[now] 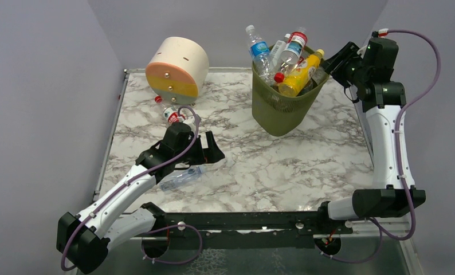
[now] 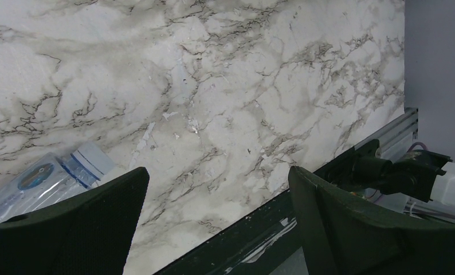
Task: Put the plastic bottles in the bin
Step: Move the trash bin to the center of the board, then adjust the plastic bottle at the trash bin.
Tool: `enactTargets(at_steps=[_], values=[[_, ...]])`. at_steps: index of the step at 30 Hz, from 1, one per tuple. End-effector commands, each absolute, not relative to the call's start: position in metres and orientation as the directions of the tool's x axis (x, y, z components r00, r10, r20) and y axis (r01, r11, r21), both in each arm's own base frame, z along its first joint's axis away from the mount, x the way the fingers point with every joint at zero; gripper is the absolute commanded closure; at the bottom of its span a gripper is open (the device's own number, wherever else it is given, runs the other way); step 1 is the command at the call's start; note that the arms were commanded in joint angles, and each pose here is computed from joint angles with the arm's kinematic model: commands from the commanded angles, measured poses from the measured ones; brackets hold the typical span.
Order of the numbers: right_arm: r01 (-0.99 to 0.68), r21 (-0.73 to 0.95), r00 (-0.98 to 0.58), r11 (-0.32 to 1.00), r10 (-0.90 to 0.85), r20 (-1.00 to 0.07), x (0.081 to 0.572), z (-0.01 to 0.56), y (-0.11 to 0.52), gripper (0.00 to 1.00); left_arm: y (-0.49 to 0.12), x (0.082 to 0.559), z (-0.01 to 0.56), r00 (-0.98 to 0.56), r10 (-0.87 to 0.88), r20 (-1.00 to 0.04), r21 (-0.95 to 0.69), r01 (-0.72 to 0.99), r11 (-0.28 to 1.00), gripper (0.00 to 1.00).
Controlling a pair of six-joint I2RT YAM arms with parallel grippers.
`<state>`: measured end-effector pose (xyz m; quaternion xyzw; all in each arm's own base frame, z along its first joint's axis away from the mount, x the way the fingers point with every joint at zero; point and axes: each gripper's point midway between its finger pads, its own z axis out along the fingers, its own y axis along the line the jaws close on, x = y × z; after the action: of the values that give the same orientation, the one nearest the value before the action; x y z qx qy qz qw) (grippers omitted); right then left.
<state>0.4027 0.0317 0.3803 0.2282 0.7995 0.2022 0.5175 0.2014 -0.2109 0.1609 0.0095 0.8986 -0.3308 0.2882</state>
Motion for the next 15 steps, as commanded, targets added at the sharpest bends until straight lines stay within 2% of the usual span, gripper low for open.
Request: enactTargets(at_steps=[1, 9, 13, 15], values=[[0.119, 0.540, -0.351, 0.833, 0.544, -0.762, 0.428, 0.387, 0.033, 0.45, -0.210, 0.206, 0.181, -0.802, -0.196, -0.564, -0.587, 0.222, 0.778, 0.02], [0.130, 0.542, -0.408, 0.830, 0.543, -0.734, 0.464, 0.356, 0.036, 0.45, -0.208, 0.209, 0.183, -0.799, -0.195, -0.569, -0.572, 0.214, 0.791, 0.02], [0.120, 0.566, -0.407, 0.815, 0.561, -0.721, 0.471, 0.346, 0.040, 0.39, -0.207, 0.210, 0.182, -0.800, -0.192, -0.569, -0.566, 0.211, 0.797, 0.02], [0.107, 0.576, -0.411, 0.811, 0.563, -0.717, 0.475, 0.344, 0.043, 0.33, -0.207, 0.211, 0.182, -0.801, -0.191, -0.568, -0.563, 0.210, 0.799, 0.02]])
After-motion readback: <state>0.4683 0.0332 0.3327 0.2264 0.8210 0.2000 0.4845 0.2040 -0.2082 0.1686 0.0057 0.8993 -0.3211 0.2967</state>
